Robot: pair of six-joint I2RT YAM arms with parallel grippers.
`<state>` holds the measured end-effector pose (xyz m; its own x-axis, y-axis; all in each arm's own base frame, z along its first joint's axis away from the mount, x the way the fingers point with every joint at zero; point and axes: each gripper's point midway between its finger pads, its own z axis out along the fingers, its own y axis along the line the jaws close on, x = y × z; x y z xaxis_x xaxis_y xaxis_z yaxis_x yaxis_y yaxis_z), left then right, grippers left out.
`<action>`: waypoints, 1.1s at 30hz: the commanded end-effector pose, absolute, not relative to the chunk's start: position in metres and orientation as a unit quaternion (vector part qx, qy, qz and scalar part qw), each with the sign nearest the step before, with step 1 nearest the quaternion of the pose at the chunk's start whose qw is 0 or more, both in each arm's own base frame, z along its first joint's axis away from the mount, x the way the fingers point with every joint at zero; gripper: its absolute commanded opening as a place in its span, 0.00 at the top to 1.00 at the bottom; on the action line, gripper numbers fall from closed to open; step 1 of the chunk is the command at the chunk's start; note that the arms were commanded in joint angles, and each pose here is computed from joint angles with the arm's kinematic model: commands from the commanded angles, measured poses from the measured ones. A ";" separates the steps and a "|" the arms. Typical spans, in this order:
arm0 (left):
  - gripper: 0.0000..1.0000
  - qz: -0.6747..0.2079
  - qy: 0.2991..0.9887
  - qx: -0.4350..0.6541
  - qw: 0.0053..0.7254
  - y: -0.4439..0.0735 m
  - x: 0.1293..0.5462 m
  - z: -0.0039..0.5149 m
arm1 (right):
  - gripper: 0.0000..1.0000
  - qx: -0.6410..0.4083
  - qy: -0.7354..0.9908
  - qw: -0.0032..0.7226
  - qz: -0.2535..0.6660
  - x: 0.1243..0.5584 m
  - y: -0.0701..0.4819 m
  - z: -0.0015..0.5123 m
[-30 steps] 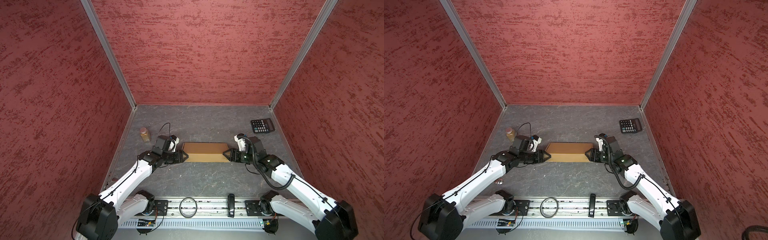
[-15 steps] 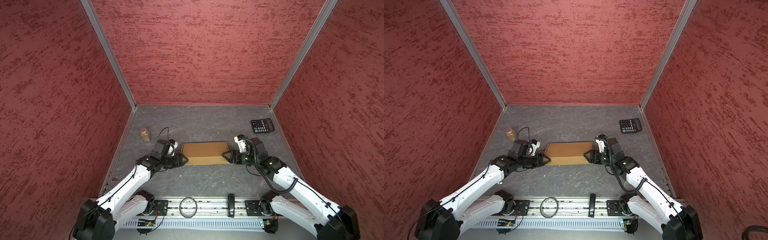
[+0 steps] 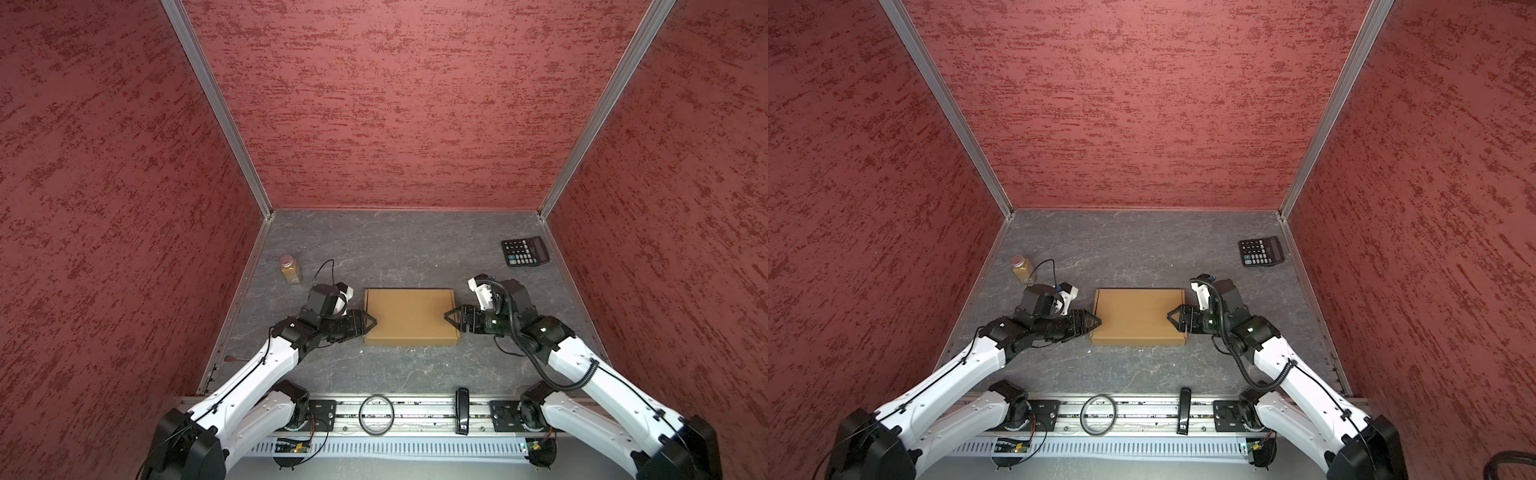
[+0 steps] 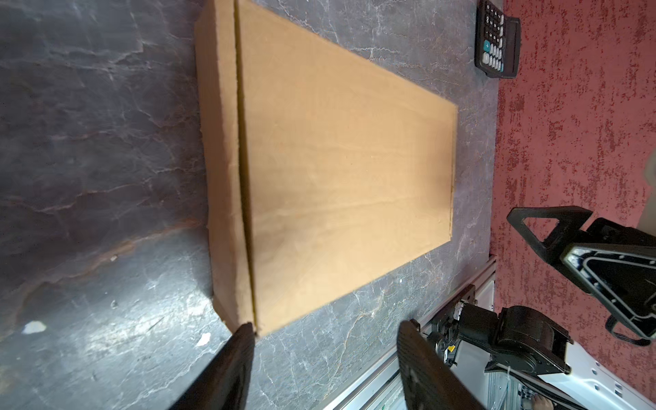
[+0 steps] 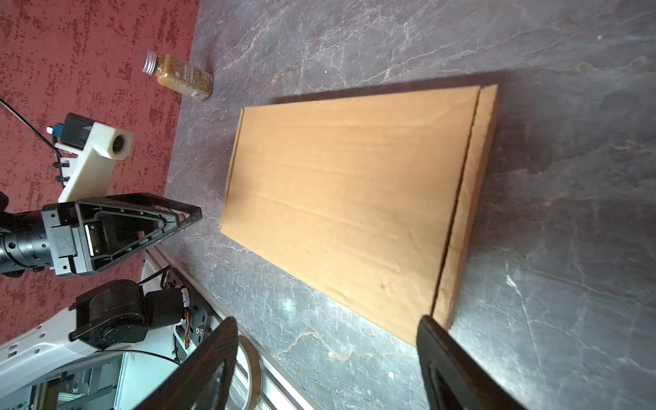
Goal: Fold the paper box
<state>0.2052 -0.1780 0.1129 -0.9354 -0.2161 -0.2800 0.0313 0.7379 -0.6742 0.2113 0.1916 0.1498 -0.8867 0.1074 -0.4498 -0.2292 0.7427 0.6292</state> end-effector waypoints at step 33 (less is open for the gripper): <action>0.00 -0.300 0.887 -0.112 0.331 -0.085 0.322 0.146 | 0.01 0.038 0.862 0.440 0.247 0.287 0.152 0.175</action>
